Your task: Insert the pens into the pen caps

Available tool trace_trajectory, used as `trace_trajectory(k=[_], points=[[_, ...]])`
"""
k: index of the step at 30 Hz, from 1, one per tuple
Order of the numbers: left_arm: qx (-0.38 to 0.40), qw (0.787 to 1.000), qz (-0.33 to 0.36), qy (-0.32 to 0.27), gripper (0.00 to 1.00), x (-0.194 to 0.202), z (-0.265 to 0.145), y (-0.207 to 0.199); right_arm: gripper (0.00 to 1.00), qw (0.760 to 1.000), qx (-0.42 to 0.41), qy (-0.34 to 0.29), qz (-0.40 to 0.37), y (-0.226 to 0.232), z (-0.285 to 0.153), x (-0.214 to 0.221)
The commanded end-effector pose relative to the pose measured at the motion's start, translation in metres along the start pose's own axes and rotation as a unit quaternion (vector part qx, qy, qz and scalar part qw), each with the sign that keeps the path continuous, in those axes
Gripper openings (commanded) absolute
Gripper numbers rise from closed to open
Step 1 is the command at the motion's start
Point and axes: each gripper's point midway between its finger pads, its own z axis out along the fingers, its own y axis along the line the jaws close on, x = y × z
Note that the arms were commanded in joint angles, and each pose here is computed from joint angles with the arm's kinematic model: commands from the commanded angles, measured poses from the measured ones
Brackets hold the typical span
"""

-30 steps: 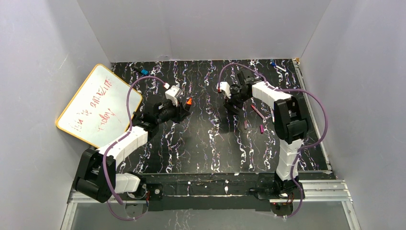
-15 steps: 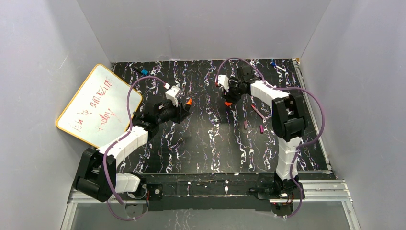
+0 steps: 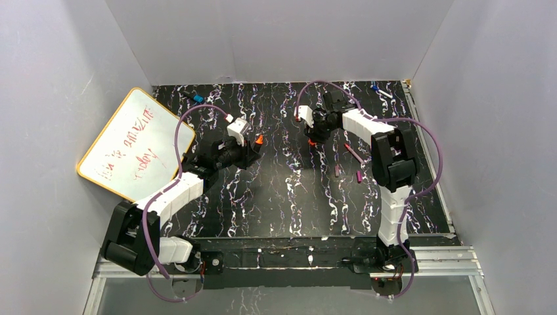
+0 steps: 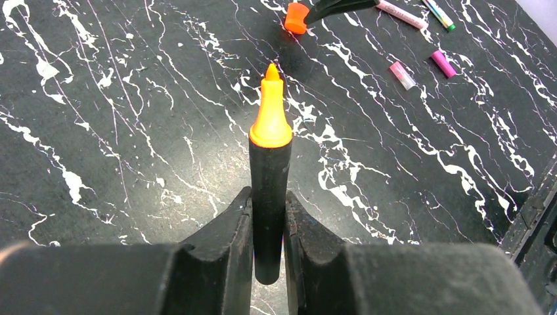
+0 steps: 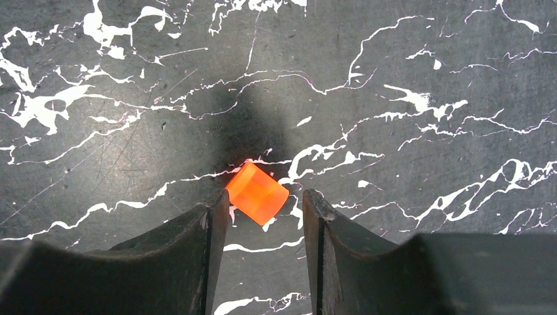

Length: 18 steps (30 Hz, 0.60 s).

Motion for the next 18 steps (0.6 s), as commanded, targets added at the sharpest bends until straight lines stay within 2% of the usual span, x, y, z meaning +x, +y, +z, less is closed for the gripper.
trace_trajectory(k=[1,15,18], points=[[-0.002,1.0,0.007,-0.003,0.0,-0.003,-0.001,0.002,0.52,1.0,-0.014,-0.015,-0.009,-0.001,0.005,-0.007],[-0.005,1.0,0.006,0.0,0.0,-0.001,-0.001,0.004,0.49,1.0,-0.03,0.001,-0.005,0.007,0.015,0.007],[-0.005,1.0,0.006,0.0,0.0,-0.001,-0.001,0.005,0.46,0.999,-0.035,0.004,-0.001,0.011,0.014,0.009]])
